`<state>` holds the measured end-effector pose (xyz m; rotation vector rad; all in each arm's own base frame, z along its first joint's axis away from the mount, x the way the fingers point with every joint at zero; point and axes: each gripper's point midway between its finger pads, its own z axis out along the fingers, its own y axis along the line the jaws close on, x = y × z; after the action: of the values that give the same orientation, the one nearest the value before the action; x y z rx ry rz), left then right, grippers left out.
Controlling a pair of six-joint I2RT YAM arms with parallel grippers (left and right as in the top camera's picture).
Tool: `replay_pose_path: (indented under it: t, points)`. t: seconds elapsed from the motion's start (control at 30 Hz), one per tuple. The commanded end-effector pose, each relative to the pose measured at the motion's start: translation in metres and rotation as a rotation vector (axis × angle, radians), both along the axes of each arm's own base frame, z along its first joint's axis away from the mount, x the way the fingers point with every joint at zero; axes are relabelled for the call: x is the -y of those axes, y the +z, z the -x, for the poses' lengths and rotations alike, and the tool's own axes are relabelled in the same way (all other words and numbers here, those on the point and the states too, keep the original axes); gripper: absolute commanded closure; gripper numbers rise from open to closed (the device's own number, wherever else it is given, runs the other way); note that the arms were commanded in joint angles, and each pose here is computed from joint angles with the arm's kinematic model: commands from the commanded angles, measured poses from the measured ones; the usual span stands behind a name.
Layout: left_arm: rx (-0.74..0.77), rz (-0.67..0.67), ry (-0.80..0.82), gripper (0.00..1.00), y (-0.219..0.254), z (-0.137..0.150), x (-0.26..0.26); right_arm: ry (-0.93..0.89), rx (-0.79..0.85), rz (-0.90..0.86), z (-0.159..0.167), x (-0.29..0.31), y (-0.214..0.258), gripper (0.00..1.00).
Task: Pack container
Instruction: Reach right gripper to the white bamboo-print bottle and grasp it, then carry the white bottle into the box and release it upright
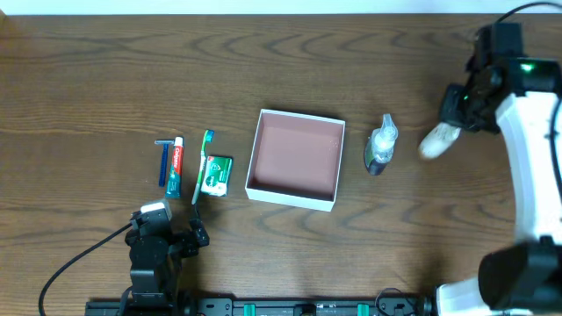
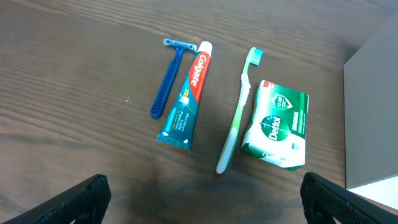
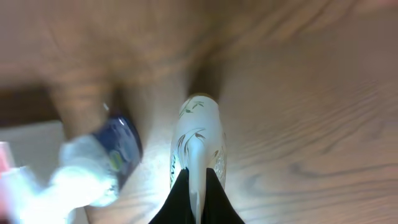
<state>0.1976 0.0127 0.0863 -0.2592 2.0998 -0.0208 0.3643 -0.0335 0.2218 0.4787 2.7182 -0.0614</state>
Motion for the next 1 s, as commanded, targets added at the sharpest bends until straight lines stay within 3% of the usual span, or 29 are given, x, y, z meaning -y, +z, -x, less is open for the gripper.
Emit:
replay_pose_path:
  t: [0.0,0.13,0.33,0.6,0.8,0.97]
  points:
    - [-0.007,-0.005,-0.002,0.02,-0.004,0.0,0.0,0.062,0.334,0.024,0.009,-0.02,0.114,0.99]
    - [-0.007,-0.005,-0.002,0.02,-0.004,0.0,0.0,0.232,0.499,-0.032,0.031,-0.077,0.172,0.99]
    - [-0.007,-0.005,-0.002,0.02,-0.004,0.0,0.0,0.432,0.514,-0.144,0.053,-0.166,0.177,0.99]
    - [-0.007,-0.005,-0.002,0.02,-0.004,0.0,0.0,0.505,0.262,-0.13,0.028,-0.237,0.092,0.99]
    - [-0.007,-0.005,-0.002,0.02,-0.004,0.0,0.0,0.475,0.092,-0.066,-0.004,-0.245,0.022,0.99]
    - [-0.007,-0.005,-0.002,0.02,-0.004,0.0,0.0,0.427,0.042,-0.053,-0.023,-0.232,-0.004,0.99]
